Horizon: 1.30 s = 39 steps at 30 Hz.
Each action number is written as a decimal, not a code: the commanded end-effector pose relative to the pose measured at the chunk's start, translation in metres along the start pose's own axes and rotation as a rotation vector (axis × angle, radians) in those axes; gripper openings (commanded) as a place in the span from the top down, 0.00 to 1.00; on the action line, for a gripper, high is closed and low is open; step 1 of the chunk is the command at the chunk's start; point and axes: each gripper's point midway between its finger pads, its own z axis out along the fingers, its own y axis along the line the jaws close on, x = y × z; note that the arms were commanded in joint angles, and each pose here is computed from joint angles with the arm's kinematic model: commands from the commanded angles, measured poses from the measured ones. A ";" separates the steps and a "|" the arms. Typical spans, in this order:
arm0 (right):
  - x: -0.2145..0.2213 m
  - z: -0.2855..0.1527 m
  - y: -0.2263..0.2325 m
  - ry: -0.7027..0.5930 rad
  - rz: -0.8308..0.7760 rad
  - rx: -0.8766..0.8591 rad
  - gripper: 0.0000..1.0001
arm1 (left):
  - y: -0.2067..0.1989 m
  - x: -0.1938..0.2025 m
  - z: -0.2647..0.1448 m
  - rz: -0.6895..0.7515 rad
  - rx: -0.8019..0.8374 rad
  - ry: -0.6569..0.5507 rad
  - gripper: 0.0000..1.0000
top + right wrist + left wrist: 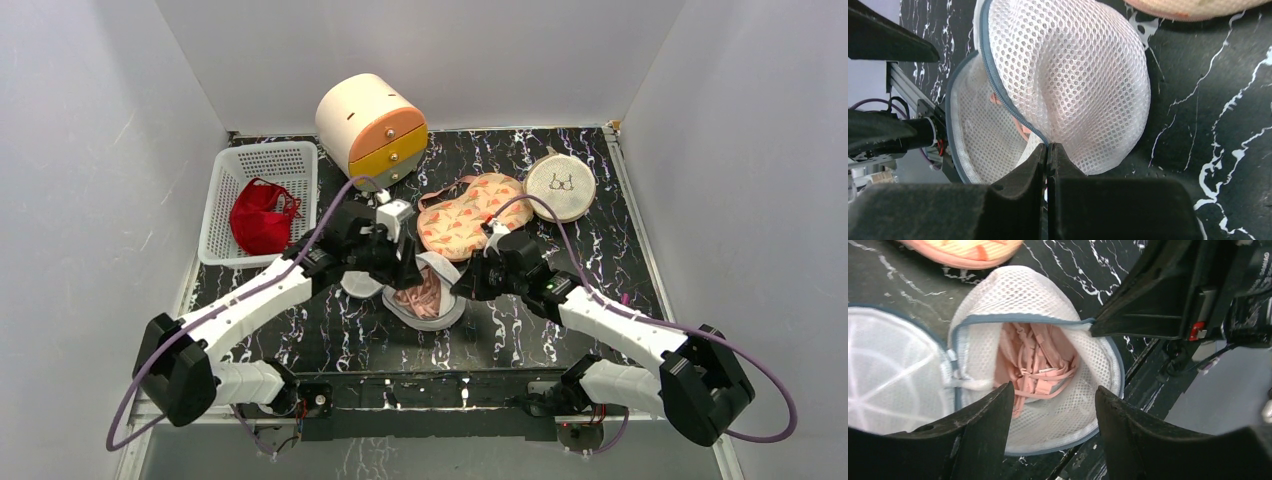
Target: Unzip the laundry bag and remove the bra
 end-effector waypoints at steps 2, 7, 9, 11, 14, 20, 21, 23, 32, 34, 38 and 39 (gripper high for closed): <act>-0.011 0.000 0.011 -0.049 0.019 -0.046 1.00 | -0.008 0.005 0.023 0.098 -0.068 0.056 0.52; -0.020 -0.011 -0.004 -0.095 0.010 0.064 1.00 | -0.023 0.004 0.037 0.025 -0.017 0.006 0.66; -0.024 -0.013 -0.004 -0.117 0.004 0.068 1.00 | -0.026 0.004 0.046 -0.029 0.007 -0.033 0.70; -0.026 -0.014 -0.002 -0.125 0.003 0.062 1.00 | -0.024 0.001 0.054 -0.076 0.001 -0.077 0.73; -0.025 -0.014 -0.001 -0.120 0.003 0.058 1.00 | -0.014 -0.013 0.059 -0.148 -0.053 -0.164 0.79; -0.025 -0.016 -0.001 -0.123 -0.003 0.058 1.00 | -0.003 -0.020 0.080 -0.233 -0.083 -0.235 0.82; -0.026 -0.016 -0.001 -0.127 -0.005 0.057 1.00 | -0.002 -0.021 0.083 -0.240 -0.085 -0.242 0.82; -0.028 -0.017 0.000 -0.133 -0.006 0.056 1.00 | 0.003 -0.018 0.090 -0.252 -0.106 -0.245 0.83; -0.030 -0.015 0.001 -0.135 -0.015 0.054 1.00 | 0.009 -0.014 0.106 -0.263 -0.134 -0.287 0.78; -0.031 -0.015 0.002 -0.136 -0.016 0.052 1.00 | 0.011 -0.008 0.112 -0.275 -0.152 -0.273 0.75; -0.032 -0.015 0.003 -0.137 -0.016 0.048 1.00 | 0.019 -0.001 0.121 -0.281 -0.190 -0.266 0.73; -0.031 -0.015 0.003 -0.136 -0.015 0.049 1.00 | 0.022 0.000 0.122 -0.280 -0.202 -0.265 0.73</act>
